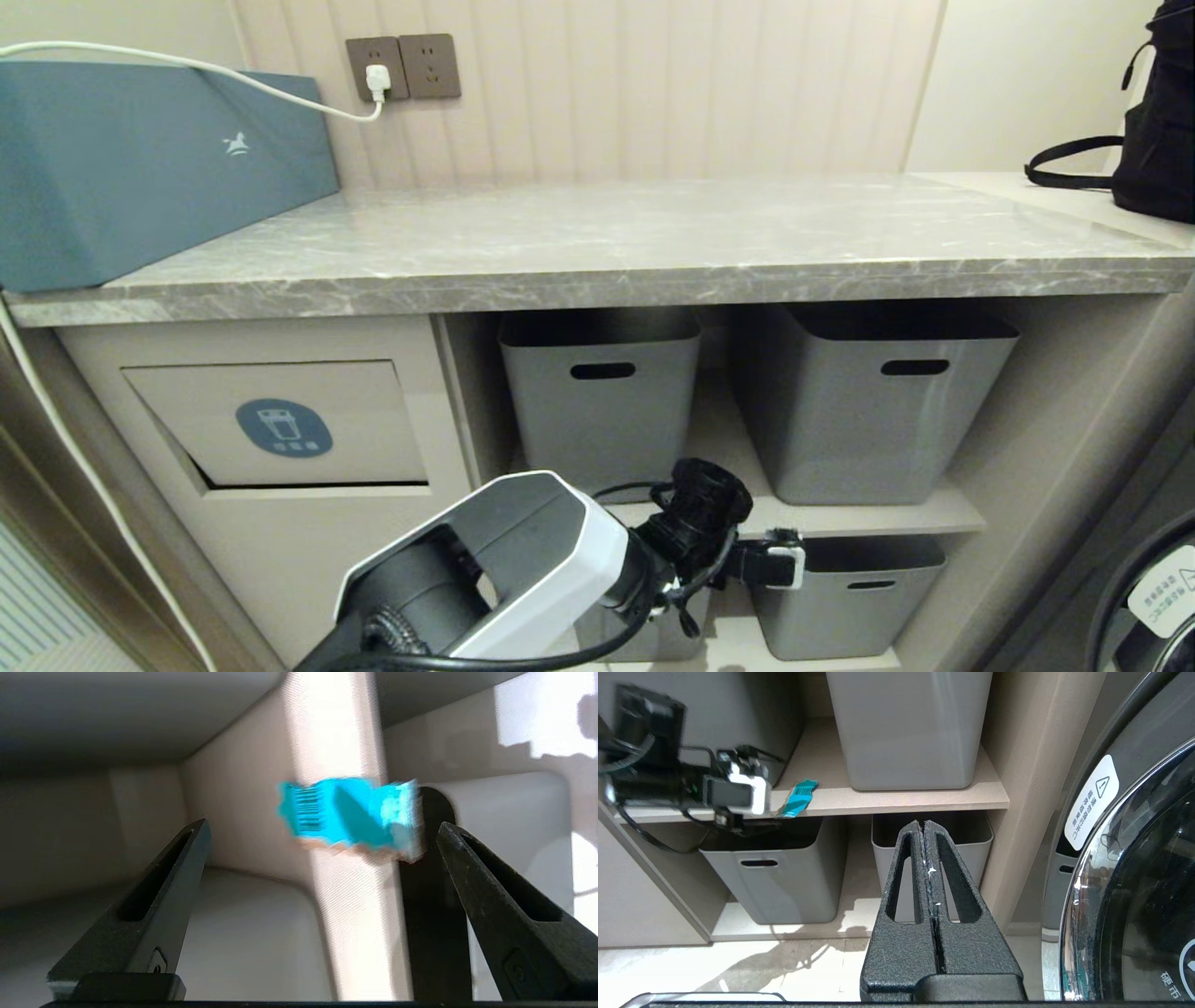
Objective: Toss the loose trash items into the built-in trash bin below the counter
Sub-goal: Pick up the garbage
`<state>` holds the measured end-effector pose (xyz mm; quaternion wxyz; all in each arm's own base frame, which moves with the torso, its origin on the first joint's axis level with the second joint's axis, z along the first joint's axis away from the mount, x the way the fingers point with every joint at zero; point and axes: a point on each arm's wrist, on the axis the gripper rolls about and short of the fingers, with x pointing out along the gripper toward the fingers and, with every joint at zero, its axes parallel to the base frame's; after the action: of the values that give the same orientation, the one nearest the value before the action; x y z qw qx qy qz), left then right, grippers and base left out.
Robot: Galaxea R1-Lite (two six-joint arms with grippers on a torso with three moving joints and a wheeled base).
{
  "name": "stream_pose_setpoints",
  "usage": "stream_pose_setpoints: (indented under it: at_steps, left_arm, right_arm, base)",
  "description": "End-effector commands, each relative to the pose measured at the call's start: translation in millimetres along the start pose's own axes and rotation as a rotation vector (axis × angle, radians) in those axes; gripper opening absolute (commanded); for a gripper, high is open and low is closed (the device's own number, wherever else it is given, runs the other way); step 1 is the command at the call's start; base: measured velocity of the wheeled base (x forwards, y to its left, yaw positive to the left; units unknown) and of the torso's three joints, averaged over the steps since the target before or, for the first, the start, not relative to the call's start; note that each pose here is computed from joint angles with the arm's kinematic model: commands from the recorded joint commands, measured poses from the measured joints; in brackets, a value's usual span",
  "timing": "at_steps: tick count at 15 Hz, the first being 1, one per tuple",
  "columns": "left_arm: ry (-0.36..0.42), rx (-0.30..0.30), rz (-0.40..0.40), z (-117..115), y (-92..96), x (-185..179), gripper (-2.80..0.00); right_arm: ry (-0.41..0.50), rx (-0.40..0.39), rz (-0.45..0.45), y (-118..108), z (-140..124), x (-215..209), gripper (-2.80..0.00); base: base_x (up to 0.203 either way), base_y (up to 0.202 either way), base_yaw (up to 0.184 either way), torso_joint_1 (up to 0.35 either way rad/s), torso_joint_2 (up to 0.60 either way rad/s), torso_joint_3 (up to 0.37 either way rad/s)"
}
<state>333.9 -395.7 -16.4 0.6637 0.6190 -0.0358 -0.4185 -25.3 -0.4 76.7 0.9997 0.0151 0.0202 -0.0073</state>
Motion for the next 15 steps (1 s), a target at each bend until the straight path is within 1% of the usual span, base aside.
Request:
stream_pose_setpoints:
  at_steps: [1, 2, 4, 6, 8, 10, 12, 13, 15]
  left_arm:
    - [0.006, -0.008, 0.035, -1, 22.4, -18, 0.00]
    - [0.019, -0.024, 0.041, -6, 31.3, -31, 0.00]
    - [0.038, -0.052, 0.030, -19, 40.6, -59, 0.00]
    - [0.009, -0.085, 0.004, -28, 46.2, -92, 0.00]
    - [-0.039, -0.121, 0.005, -34, 53.0, -128, 0.00]
    - [-0.048, -0.160, 0.037, -43, 62.8, -168, 0.00]
    - [-0.020, -0.215, 0.096, -62, 76.8, -216, 0.00]
    - [-0.001, -0.249, 0.135, -71, 84.0, -243, 0.00]
    - [0.013, -0.339, 0.201, -79, 89.3, -299, 0.00]
  right_arm:
    - [0.001, 0.000, 0.000, 0, 0, 0, -2.80]
    - [0.001, 0.000, 0.000, 0, 0, 0, -2.80]
    - [0.001, 0.000, 0.000, 0, 0, 0, -2.80]
    - [0.001, 0.000, 0.000, 0, 0, 0, -2.80]
    - [0.001, 0.000, 0.000, 0, 0, 0, -2.80]
    - [0.001, 0.000, 0.000, 0, 0, 0, -2.80]
    - [0.002, 0.000, 0.000, 0, 0, 0, -2.80]
    - [0.001, 0.000, 0.000, 0, 0, 0, -2.80]
    - [0.001, 0.000, 0.000, 0, 0, 0, -2.80]
  base:
    - [0.000, 0.000, 0.000, 0.000, 0.00, 0.000]
    - [0.000, 0.000, 0.000, 0.000, 0.00, 0.000]
    - [0.000, 0.000, 0.000, 0.000, 0.00, 0.000]
    - [0.000, 0.000, 0.000, 0.000, 0.00, 0.000]
    - [0.000, 0.000, 0.000, 0.000, 0.00, 0.000]
    - [0.000, 0.000, 0.000, 0.000, 0.00, 0.000]
    - [0.000, 0.000, 0.000, 0.000, 0.00, 0.000]
    - [0.000, 0.000, 0.000, 0.000, 0.00, 0.000]
    - [0.000, 0.000, 0.000, 0.000, 0.00, 0.000]
